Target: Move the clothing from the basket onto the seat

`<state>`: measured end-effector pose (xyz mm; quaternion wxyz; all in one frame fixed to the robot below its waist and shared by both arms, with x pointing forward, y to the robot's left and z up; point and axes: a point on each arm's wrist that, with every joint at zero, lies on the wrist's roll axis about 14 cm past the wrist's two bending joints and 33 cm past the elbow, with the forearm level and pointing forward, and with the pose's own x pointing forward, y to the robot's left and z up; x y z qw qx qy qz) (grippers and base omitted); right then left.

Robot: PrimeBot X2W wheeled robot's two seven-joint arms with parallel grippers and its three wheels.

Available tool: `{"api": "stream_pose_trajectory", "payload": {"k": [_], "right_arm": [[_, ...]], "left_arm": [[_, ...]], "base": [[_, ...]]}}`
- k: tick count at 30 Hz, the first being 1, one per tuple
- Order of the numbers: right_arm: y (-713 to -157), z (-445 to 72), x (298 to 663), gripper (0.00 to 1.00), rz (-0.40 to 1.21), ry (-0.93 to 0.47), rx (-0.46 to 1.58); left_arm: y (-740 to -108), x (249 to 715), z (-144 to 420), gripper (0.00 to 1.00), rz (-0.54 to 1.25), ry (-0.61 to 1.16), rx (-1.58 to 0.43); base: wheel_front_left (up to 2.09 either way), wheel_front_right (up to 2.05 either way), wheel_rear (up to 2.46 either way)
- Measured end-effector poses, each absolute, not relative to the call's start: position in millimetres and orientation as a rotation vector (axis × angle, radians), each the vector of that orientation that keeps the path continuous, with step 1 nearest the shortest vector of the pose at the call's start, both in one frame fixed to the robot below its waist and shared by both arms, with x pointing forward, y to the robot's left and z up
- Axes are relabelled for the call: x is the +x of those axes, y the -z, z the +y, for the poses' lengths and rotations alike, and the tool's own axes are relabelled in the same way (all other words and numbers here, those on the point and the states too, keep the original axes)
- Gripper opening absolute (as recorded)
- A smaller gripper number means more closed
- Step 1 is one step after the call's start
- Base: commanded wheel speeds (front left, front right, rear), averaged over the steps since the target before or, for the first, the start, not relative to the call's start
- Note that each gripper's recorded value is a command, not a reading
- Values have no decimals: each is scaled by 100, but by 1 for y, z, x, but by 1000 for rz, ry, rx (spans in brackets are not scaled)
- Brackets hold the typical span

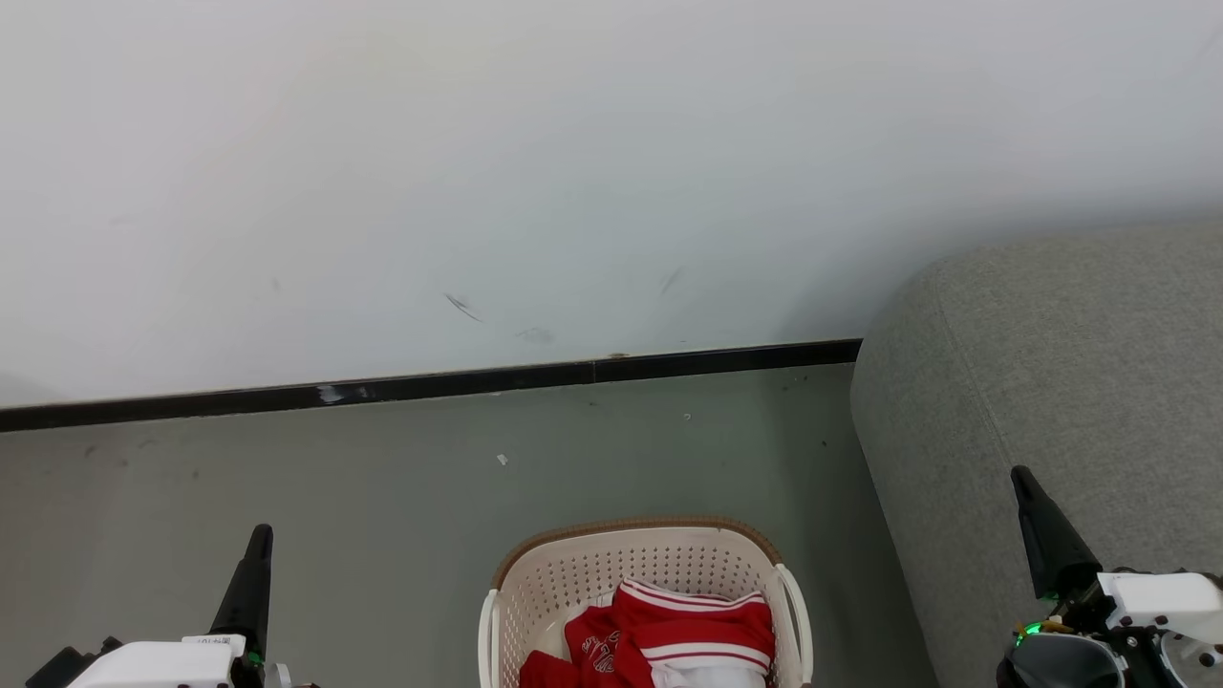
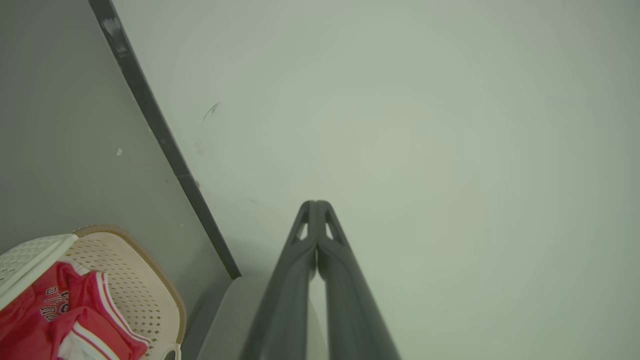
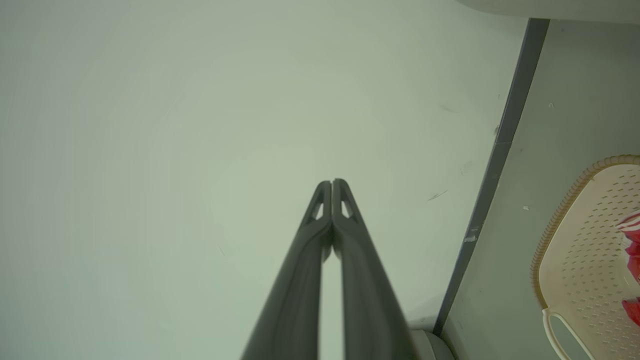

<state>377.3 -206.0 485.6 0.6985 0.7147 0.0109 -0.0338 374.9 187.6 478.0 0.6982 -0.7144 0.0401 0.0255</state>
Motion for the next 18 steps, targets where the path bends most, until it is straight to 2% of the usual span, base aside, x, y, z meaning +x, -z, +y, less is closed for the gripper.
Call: {"api": "stream_pose_trajectory", "payload": {"k": [12, 13, 18], "right_arm": [[-485, -206, 377, 0, 24, 75, 1594], [-485, -206, 377, 100, 26, 76, 1594], [-457, -198, 362, 100, 92, 142, 1618]], "left_arm": [[-478, 375, 188, 0, 89, -57, -1592], [-477, 375, 188, 100, 91, -59, -1593], [-450, 359, 180, 100, 159, -124, -1617]], "base": [[0, 0, 0], [0, 0, 0], [0, 0, 0]]}}
